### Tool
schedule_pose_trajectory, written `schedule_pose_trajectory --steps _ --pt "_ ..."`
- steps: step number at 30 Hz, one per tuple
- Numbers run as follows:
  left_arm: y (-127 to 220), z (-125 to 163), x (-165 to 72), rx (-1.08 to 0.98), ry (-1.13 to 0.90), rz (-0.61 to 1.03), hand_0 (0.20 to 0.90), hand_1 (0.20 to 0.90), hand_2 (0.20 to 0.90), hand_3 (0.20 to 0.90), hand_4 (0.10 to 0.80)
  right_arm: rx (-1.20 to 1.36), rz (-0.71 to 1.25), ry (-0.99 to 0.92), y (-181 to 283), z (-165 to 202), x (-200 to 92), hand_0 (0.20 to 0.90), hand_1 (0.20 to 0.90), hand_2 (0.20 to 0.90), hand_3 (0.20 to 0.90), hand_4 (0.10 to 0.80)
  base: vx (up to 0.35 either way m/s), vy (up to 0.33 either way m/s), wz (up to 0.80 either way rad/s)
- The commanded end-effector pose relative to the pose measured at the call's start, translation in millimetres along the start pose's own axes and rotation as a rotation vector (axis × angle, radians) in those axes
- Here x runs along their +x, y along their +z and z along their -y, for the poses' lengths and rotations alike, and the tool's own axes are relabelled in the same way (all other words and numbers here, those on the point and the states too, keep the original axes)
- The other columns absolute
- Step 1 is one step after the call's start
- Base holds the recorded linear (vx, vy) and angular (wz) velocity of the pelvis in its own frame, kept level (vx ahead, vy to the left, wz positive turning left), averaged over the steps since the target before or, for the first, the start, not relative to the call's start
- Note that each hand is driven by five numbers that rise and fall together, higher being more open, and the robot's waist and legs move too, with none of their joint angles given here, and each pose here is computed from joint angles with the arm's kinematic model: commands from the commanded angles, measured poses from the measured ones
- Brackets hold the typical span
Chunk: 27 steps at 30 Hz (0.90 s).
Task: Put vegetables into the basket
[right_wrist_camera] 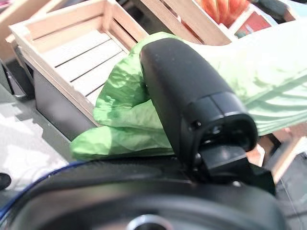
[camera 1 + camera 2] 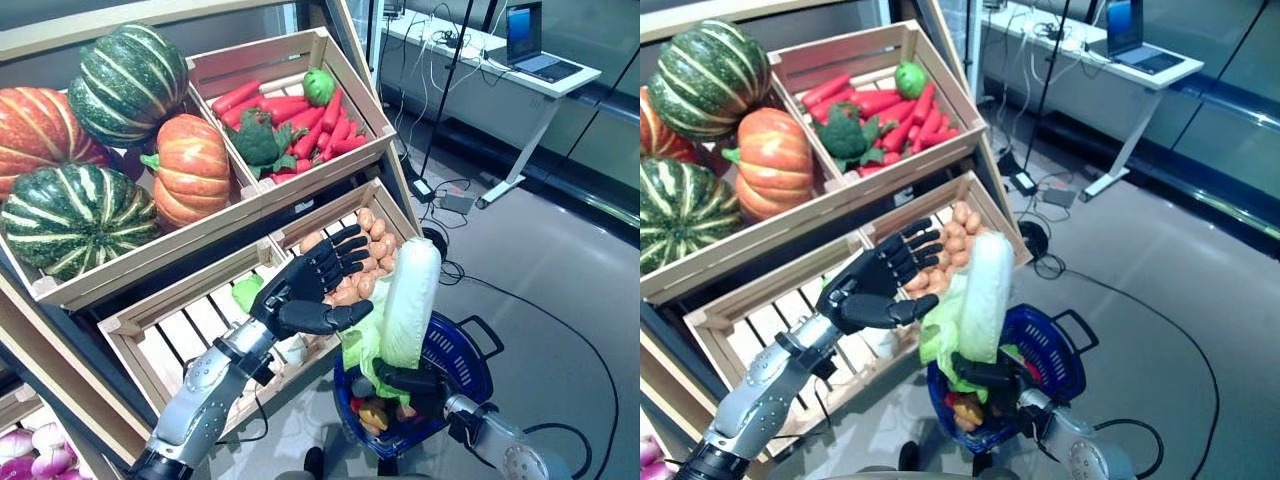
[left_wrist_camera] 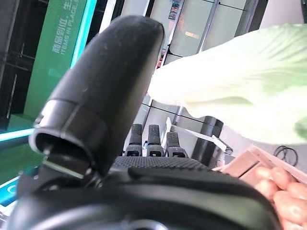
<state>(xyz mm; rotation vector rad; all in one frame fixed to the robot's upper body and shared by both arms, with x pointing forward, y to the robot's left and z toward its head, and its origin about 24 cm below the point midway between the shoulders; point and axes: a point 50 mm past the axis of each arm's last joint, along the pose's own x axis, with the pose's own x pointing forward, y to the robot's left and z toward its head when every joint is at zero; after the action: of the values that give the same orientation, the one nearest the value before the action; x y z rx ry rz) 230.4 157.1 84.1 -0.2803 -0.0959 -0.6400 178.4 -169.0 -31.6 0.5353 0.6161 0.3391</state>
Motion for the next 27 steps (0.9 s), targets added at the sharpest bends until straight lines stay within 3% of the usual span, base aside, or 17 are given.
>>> schedule_pose_trajectory --steps 1,7,14,27 --pt "53 7 22 0.059 -0.079 0.296 0.900 0.900 0.900 0.900 0.800 0.042 0.430 0.173 81 -35 10 0.300 0.300 0.300 0.300 0.400 -0.163 -0.040 -0.01" --pt "76 11 40 0.123 -0.102 0.425 0.900 0.900 0.900 0.900 0.800 0.082 0.638 0.175 122 -44 17 0.300 0.300 0.300 0.300 0.400 -0.262 -0.020 0.05" --pt "99 12 49 0.182 -0.108 0.560 0.900 0.900 0.900 0.900 0.800 0.325 0.861 0.259 157 -51 18 0.300 0.300 0.300 0.300 0.400 -0.176 -0.045 0.09" --pt "119 27 68 0.180 -0.195 0.698 0.900 0.900 0.900 0.900 0.800 0.452 1.066 0.257 202 -53 22 0.300 0.300 0.300 0.300 0.400 -0.092 -0.039 0.08"
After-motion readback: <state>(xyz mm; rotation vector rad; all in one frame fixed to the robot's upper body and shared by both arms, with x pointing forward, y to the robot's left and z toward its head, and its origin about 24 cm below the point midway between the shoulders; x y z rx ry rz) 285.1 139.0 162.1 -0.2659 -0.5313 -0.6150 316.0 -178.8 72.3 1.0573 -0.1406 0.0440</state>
